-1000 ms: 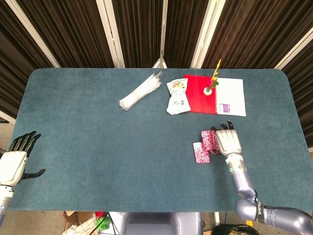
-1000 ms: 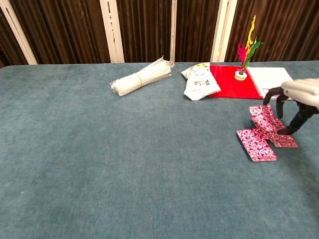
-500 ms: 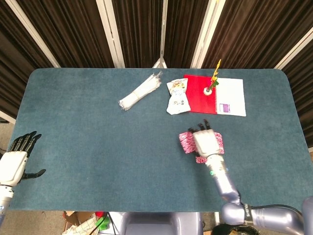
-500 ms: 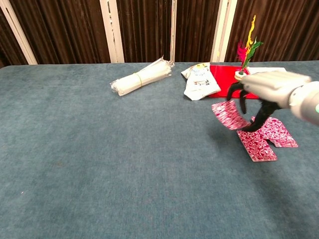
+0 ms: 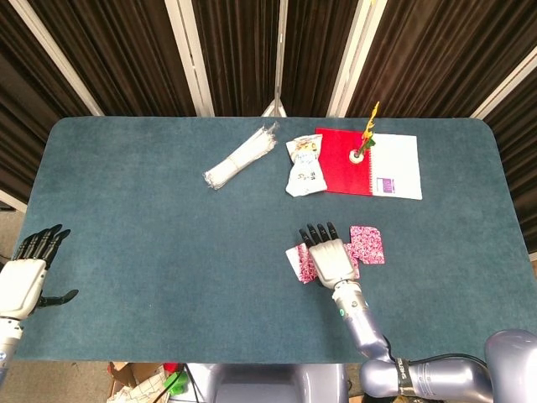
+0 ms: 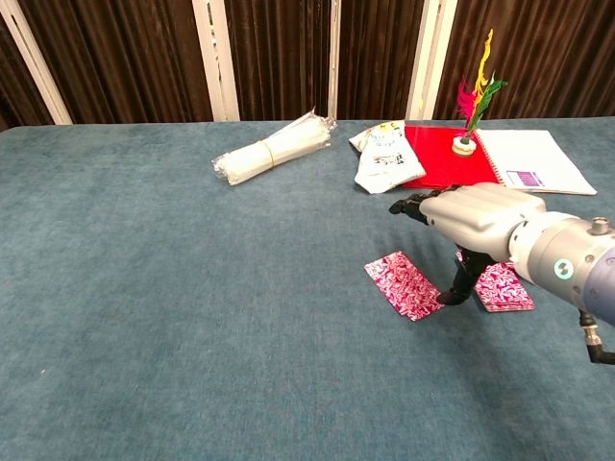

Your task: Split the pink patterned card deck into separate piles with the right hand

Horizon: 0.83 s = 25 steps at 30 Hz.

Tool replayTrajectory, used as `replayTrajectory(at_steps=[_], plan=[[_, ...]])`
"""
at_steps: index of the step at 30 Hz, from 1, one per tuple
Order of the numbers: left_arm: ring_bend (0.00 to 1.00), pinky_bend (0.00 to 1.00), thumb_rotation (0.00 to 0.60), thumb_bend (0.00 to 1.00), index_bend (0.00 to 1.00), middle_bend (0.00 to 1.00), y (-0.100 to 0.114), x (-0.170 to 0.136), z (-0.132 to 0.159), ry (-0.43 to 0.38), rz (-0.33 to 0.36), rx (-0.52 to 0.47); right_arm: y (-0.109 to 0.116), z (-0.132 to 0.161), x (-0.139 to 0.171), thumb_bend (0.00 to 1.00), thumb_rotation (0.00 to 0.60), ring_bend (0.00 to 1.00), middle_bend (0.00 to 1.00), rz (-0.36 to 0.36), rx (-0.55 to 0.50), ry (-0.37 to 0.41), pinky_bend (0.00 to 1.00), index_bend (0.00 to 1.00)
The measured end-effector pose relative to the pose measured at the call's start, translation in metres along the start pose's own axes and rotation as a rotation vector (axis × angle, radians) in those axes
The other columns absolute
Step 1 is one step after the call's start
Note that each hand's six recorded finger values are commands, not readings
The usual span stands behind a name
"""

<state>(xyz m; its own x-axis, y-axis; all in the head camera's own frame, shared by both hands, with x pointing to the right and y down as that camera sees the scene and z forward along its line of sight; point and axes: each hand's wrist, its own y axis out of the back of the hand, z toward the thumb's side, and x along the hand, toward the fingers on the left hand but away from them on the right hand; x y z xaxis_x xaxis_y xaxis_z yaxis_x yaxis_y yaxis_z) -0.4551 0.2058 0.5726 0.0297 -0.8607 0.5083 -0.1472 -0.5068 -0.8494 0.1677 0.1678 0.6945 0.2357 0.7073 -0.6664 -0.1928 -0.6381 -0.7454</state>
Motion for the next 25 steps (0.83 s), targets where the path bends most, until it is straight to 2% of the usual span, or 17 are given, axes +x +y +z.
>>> replayTrajectory(at_steps=[7, 12, 18, 25], plan=[[0.00, 0.00, 0.600, 0.01, 0.00, 0.00, 0.001, 0.000, -0.001, 0.006, 0.009, 0.000, 0.002, -0.003, 0.011, 0.24, 0.600, 0.00, 0.00, -0.003, 0.011, -0.013, 0.00, 0.00], [0.00, 0.00, 0.600, 0.01, 0.00, 0.00, 0.002, -0.001, 0.000, 0.000, 0.022, 0.006, 0.011, -0.020, 0.026, 0.24, 0.600, 0.00, 0.00, -0.033, 0.029, -0.038, 0.00, 0.00], [0.00, 0.00, 0.600, 0.01, 0.00, 0.00, 0.002, -0.002, -0.001, -0.002, 0.039, 0.020, 0.026, -0.069, 0.058, 0.24, 0.600, 0.00, 0.00, -0.100, 0.061, -0.107, 0.00, 0.00], [0.00, 0.00, 0.600, 0.01, 0.00, 0.00, 0.000, -0.004, 0.002, -0.014, 0.046, 0.049, 0.035, -0.147, 0.121, 0.24, 0.600, 0.00, 0.00, -0.206, 0.034, -0.225, 0.00, 0.00]])
